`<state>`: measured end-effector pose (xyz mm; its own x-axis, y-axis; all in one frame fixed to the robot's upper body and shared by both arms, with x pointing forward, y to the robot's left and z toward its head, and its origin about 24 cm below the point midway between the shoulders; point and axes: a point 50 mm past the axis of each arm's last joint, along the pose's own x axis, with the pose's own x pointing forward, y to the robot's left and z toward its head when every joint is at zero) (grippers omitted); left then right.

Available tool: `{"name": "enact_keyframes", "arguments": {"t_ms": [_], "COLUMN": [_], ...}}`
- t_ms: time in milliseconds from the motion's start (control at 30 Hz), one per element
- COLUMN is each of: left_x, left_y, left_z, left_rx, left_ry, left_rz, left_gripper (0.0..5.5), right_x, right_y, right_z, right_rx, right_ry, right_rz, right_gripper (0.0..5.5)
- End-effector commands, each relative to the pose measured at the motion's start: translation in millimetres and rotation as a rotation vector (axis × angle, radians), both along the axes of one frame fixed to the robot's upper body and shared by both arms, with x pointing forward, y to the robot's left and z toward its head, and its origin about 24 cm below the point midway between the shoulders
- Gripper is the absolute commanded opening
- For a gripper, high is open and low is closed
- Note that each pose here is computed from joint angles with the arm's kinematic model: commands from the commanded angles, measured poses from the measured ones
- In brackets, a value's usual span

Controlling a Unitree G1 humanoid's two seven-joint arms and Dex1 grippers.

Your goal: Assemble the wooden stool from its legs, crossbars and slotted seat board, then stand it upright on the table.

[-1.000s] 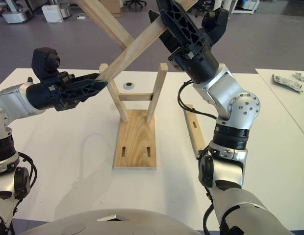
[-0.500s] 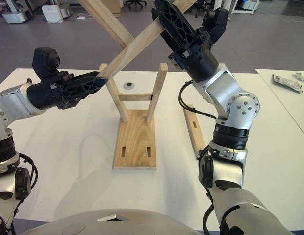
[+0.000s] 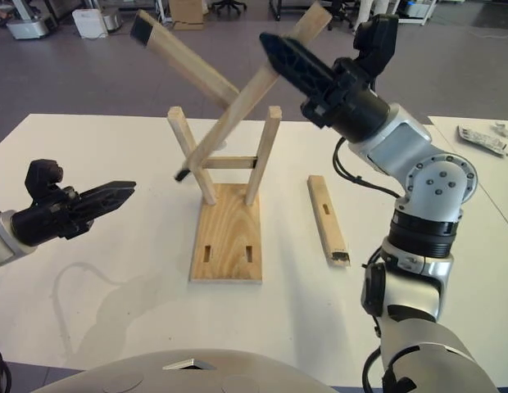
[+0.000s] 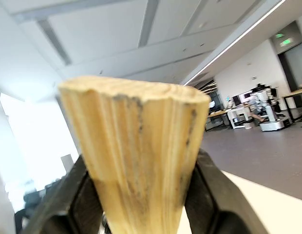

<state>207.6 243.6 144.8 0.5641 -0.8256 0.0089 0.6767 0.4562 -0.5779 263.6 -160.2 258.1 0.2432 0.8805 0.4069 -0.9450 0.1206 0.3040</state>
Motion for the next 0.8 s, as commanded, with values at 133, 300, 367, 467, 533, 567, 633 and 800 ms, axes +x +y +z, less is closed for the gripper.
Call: {"name": "enact_keyframes", "arguments": {"t_ms": [133, 300, 367, 467, 533, 567, 633, 800], "left_x": [1.2, -4.8, -5.7, -4.7, -3.7, -3.2, -1.9, -0.7], "left_y": [1.6, -3.8, -5.3, -9.0, -9.9, -9.6, -9.6, -10.9], "left_z": [-30.1, -40.5, -43.6, -43.0, -42.5, -42.5, -42.0, -42.5], "left_rx": [0.018, 0.070, 0.106, 0.114, 0.115, 0.118, 0.121, 0.123], "left_ry": [0.043, 0.058, 0.058, 0.046, 0.041, 0.039, 0.036, 0.032], "left_rz": [0.164, 0.144, 0.128, 0.101, 0.093, 0.091, 0.085, 0.067], "left_gripper": [3.33, 3.33, 3.33, 3.33, 3.33, 3.33, 3.33, 3.33], "right_x": [-5.5, -6.0, -7.1, -9.6, -10.4, -10.9, -11.4, -11.7], "right_y": [-7.1, -12.6, -15.4, -17.1, -17.2, -17.1, -17.0, -17.7], "right_z": [-35.6, -50.8, -57.9, -63.5, -66.1, -67.0, -68.5, -73.4], "right_rx": [-0.293, -0.379, -0.415, -0.426, -0.427, -0.426, -0.428, -0.448], "right_ry": [-0.118, -0.155, -0.149, -0.143, -0.139, -0.136, -0.134, -0.127], "right_rz": [0.030, 0.070, 0.092, 0.110, 0.118, 0.122, 0.120, 0.125], "right_gripper": [2.04, 2.04, 2.04, 2.04, 2.04, 2.04, 2.04, 2.04]}}
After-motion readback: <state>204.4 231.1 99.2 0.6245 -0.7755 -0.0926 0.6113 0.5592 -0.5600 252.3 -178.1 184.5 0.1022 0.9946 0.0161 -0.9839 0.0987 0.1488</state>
